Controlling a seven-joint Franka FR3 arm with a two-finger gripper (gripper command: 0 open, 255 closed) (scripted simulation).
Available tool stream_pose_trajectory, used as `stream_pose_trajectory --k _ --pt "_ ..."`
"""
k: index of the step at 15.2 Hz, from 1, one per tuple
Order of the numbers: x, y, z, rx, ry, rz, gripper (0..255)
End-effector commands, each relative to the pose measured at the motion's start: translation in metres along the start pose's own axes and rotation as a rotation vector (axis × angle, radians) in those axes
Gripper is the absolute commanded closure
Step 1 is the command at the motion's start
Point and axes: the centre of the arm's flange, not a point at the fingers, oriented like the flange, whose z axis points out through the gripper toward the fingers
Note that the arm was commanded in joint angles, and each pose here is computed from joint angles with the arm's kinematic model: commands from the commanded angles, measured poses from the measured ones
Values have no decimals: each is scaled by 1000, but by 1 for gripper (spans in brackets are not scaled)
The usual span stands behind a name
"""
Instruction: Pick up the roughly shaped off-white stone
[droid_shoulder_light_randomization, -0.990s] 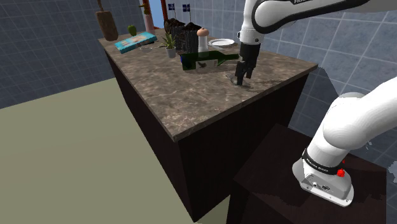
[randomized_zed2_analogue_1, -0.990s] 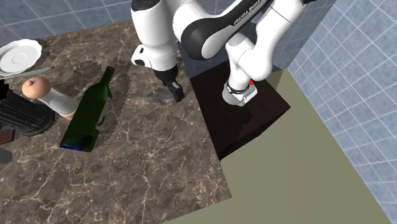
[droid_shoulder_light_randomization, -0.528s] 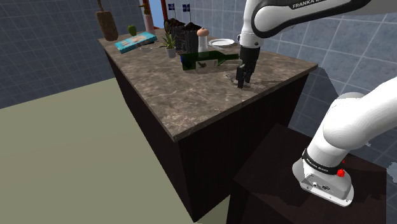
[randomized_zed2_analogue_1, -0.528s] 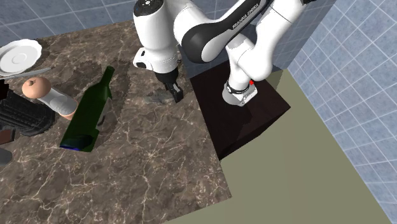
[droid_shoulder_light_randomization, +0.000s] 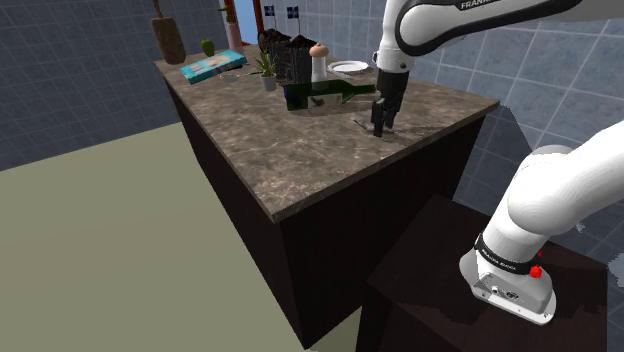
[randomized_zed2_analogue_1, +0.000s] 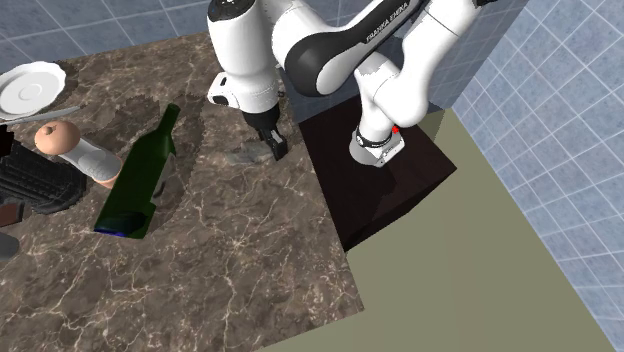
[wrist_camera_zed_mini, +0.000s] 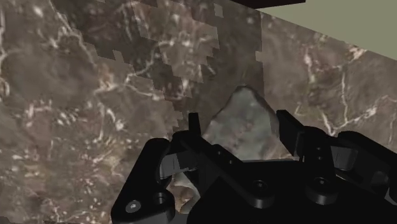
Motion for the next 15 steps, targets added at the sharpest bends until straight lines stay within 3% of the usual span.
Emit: stream_pose_trajectory --k 1,15 --pt "0 0 -9 0 0 0 255" --pt "1 -5 -73 0 0 0 255"
